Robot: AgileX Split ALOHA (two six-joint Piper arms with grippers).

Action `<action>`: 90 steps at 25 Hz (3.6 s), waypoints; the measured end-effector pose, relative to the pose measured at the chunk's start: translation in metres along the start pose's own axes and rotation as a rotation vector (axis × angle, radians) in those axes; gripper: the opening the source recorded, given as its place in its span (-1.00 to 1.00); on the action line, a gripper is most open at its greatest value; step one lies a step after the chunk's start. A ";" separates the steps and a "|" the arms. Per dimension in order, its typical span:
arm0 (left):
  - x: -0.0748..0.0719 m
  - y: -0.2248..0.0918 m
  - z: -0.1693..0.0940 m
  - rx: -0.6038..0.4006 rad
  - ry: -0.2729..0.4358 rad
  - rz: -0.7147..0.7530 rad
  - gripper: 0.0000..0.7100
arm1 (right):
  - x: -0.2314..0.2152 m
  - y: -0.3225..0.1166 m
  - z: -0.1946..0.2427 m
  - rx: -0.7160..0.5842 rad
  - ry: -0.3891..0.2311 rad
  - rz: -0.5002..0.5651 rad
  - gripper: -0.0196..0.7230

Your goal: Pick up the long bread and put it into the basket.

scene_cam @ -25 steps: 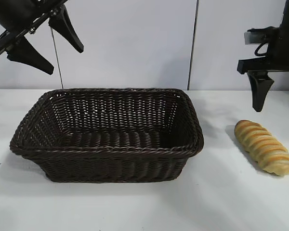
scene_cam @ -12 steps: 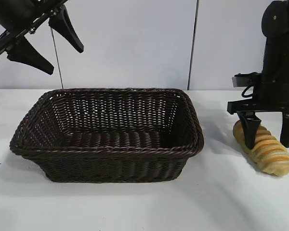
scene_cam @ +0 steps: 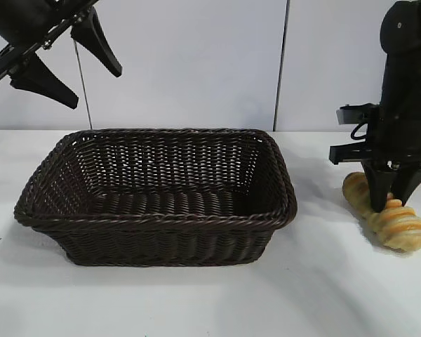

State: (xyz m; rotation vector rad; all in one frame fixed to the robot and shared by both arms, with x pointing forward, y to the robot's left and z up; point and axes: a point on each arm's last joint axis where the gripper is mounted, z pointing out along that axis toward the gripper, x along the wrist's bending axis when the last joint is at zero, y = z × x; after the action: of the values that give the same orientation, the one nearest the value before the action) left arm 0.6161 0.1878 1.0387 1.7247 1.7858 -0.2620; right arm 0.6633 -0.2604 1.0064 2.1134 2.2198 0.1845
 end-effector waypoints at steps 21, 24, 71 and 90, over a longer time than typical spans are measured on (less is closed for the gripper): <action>0.000 0.000 0.000 0.000 0.000 0.000 0.43 | 0.156 -0.028 -0.046 -0.099 0.128 -0.360 -0.47; 0.000 0.000 0.000 0.000 0.000 0.000 0.43 | 0.180 -0.039 -0.047 -0.096 0.149 -0.416 -0.47; 0.000 0.000 0.000 0.000 -0.001 -0.001 0.43 | 0.215 -0.038 -0.010 -0.094 0.210 -0.459 0.45; 0.000 0.001 0.000 -0.010 0.000 -0.001 0.43 | 0.081 0.020 -0.066 -0.198 0.336 -0.149 0.45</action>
State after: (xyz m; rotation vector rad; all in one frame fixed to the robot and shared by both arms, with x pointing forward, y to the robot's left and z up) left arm 0.6170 0.1880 1.0389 1.7172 1.7849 -0.2523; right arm 0.6698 -0.1813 1.0766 1.9198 2.4016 0.7674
